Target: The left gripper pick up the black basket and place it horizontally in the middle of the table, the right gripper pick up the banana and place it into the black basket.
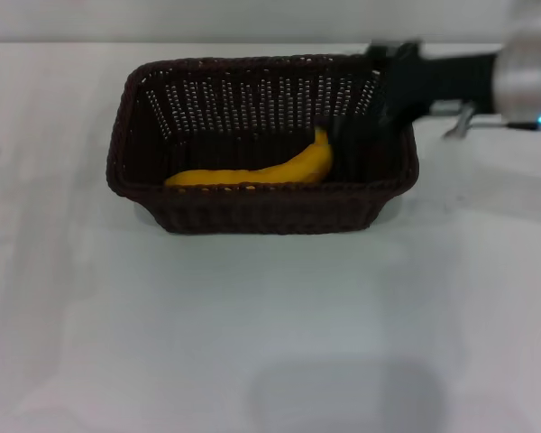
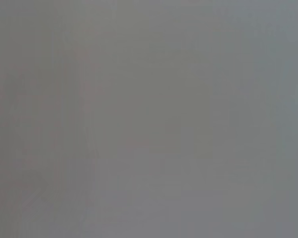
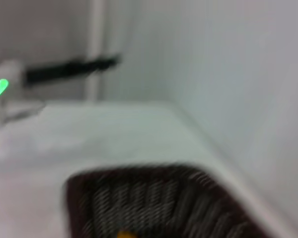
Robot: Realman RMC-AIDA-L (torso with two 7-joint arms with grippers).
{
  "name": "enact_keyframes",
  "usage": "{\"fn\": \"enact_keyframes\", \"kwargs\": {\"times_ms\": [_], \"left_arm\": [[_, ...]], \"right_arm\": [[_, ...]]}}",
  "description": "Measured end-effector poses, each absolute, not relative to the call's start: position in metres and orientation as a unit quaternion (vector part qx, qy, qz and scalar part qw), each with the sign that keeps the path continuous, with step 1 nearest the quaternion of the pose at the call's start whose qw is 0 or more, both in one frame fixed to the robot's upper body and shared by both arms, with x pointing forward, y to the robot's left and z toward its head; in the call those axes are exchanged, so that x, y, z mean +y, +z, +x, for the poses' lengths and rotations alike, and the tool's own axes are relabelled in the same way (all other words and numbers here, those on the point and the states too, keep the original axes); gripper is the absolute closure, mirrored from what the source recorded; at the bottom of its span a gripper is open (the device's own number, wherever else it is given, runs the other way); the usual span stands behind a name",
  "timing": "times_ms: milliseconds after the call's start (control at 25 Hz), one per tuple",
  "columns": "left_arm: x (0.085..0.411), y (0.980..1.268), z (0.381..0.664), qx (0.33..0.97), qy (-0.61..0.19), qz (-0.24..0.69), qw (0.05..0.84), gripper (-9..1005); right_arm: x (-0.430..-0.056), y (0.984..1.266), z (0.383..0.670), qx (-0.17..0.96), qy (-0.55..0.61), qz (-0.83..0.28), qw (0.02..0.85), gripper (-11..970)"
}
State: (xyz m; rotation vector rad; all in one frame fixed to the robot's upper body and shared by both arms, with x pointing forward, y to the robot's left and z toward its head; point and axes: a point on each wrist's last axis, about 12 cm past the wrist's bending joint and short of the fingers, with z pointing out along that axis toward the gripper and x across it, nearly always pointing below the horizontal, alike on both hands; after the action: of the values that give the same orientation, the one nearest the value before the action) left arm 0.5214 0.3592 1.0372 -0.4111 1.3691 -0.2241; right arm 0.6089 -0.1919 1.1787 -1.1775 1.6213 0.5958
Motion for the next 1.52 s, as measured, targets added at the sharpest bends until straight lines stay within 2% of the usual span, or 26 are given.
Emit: {"fn": "enact_keyframes", "kwargs": {"times_ms": [160,200,240,320,440,520,680,800,960,1520], "left_arm": [[0.358,1.039,0.521,0.623,-0.092,-0.172,0.757,101],[0.358,1.040,0.520,0.622,-0.088,-0.168,0.759,101],[0.358,1.040,0.520,0.622,-0.084,-0.163,0.762,101],[0.356,1.040,0.518,0.621,-0.080,-0.157,0.764,101],[0.355,1.039,0.517,0.621,-0.078,-0.155,0.764,101],[0.355,1.038,0.517,0.622,-0.079,-0.155,0.764,101],[0.354,1.038,0.516,0.622,-0.079,-0.156,0.763,101],[0.353,1.036,0.516,0.625,-0.076,-0.155,0.761,101],[0.351,1.034,0.515,0.630,-0.065,-0.152,0.758,101],[0.346,1.033,0.516,0.632,-0.065,-0.154,0.757,101]], "right_arm": [[-0.241,1.180,0.600,0.654,0.305,-0.362,0.590,126],[-0.272,1.175,0.591,0.622,0.332,-0.294,0.645,120],[-0.272,1.175,0.591,0.622,0.332,-0.294,0.645,113],[-0.302,1.165,0.577,0.573,0.350,-0.225,0.706,99],[-0.334,1.145,0.558,0.529,0.318,-0.142,0.774,85],[-0.351,1.125,0.546,0.531,0.255,-0.094,0.803,85],[-0.364,1.089,0.531,0.567,0.120,-0.064,0.812,87],[-0.371,1.064,0.526,0.618,0.014,-0.054,0.784,88],[-0.376,1.046,0.527,0.667,-0.017,-0.027,0.744,89],[-0.373,1.046,0.528,0.666,-0.015,-0.027,0.745,89]]}}
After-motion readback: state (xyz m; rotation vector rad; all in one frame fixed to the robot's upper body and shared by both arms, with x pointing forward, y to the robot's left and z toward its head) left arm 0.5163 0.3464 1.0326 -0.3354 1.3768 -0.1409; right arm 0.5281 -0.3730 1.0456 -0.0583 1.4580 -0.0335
